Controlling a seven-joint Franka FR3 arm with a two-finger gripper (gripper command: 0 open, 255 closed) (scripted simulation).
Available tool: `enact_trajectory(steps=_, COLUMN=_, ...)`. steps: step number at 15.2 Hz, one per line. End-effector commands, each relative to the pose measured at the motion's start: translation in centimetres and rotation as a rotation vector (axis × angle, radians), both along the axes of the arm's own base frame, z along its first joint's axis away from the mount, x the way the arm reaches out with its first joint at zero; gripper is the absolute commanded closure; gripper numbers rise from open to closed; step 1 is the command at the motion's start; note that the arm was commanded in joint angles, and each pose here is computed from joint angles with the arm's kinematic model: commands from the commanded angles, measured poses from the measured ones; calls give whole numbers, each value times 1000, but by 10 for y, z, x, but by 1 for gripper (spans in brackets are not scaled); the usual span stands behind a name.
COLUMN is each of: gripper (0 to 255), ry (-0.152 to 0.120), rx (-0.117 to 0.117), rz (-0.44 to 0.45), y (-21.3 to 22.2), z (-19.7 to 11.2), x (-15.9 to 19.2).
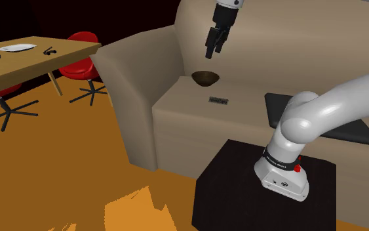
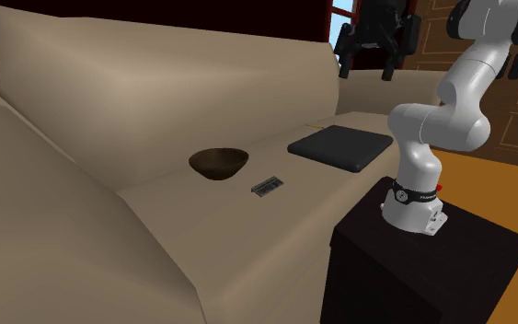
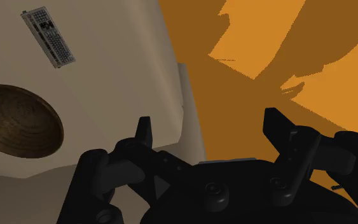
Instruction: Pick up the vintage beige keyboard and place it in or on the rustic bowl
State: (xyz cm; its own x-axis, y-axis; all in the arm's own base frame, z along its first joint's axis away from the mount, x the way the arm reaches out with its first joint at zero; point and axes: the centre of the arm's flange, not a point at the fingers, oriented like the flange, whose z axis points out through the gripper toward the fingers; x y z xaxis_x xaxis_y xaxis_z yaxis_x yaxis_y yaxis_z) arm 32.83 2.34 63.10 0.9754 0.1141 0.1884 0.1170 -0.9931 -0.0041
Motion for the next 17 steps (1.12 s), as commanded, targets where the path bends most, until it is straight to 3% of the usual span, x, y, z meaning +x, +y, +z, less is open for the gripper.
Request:
enact_trajectory(steps=1, gripper=0, ry=0, rx=0, rz=0, y=0, z=0, x=0)
enact_trajectory(steps=17, gripper=0, ry=71, rx=10, rz=70, y=-142, z=-155, x=38)
